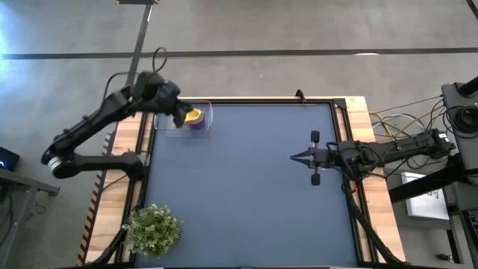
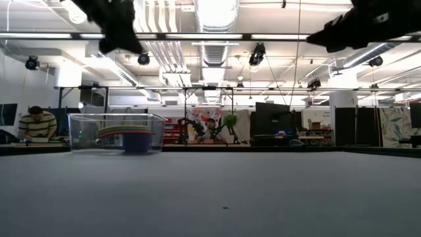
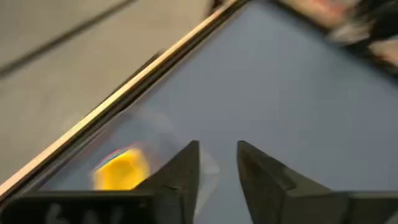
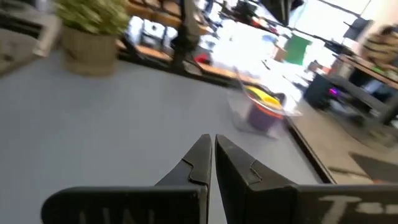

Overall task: Nest measuring cups in basket
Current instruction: Return to Home Position

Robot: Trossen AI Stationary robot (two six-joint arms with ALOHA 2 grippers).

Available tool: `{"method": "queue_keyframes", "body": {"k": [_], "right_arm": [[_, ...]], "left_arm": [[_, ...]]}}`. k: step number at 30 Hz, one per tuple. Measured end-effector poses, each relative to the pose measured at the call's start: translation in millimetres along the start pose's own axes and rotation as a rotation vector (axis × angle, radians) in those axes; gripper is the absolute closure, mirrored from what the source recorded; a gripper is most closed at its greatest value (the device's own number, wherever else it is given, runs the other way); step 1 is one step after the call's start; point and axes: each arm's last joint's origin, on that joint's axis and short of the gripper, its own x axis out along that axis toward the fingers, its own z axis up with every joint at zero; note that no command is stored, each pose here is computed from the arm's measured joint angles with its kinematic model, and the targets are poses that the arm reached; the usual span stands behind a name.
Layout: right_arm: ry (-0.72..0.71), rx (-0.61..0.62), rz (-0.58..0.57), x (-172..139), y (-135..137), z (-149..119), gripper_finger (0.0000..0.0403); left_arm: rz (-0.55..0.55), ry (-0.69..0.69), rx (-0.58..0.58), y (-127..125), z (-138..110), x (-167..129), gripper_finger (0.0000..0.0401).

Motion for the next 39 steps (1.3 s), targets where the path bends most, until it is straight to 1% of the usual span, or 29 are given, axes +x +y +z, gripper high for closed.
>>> {"method": "queue_keyframes", "body": {"k": [3,5,7,9,11,12,14,18,21,23,25,28,30,36,39], "right_arm": [[-0.049,0.005,0.051,-5,0,4,0.0392],[-0.073,0.006,0.049,-9,-2,6,0.0392],[-0.083,-0.02,0.043,-13,-3,7,0.0392],[-0.096,-0.045,0.024,-20,-6,8,0.0392],[-0.117,-0.041,-0.002,-30,-11,8,0.0392],[-0.128,-0.037,-0.015,-35,-13,9,0.0392],[-0.152,-0.029,-0.043,-44,-17,9,0.0392],[-0.22,0.008,-0.102,-55,-24,12,0.0392],[-0.284,0.072,-0.136,-60,-28,15,0.0392],[-0.29,0.081,-0.142,-61,-28,13,0.0392],[-0.317,0.088,-0.148,-62,-28,13,0.0393],[-0.332,0.125,-0.151,-59,-25,2,0.0394],[-0.374,0.143,-0.158,-59,-23,-2,0.0394],[-0.395,0.157,-0.162,-54,-15,-31,0.0394],[-0.441,0.162,-0.173,-53,-12,-41,0.0394]], "left_arm": [[-0.122,-0.132,0.063,-35,-8,-19,0.0345],[-0.191,-0.234,0.112,-55,-18,-28,0.0371],[-0.256,-0.334,0.155,-71,-30,-35,0.0392],[-0.307,-0.394,0.18,-81,-42,-39,0.0396],[-0.347,-0.412,0.205,-85,-56,-42,0.0393],[-0.363,-0.419,0.229,-86,-63,-44,0.0394],[-0.354,-0.449,0.274,-83,-77,-42,0.0398],[-0.335,-0.528,0.271,-72,-97,-35,0.04],[-0.395,-0.586,0.273,-68,-111,-33,0.0401],[-0.428,-0.648,0.274,-65,-120,-30,0.0401],[-0.445,-0.709,0.306,-63,-127,-27,0.0401],[-0.452,-0.752,0.317,-59,-138,-23,0.0401],[-0.468,-0.753,0.316,-57,-143,-21,0.0401],[-0.52,-0.769,0.303,-53,-159,-12,0.0401],[-0.524,-0.765,0.296,-51,-168,-7,0.0401]]}}
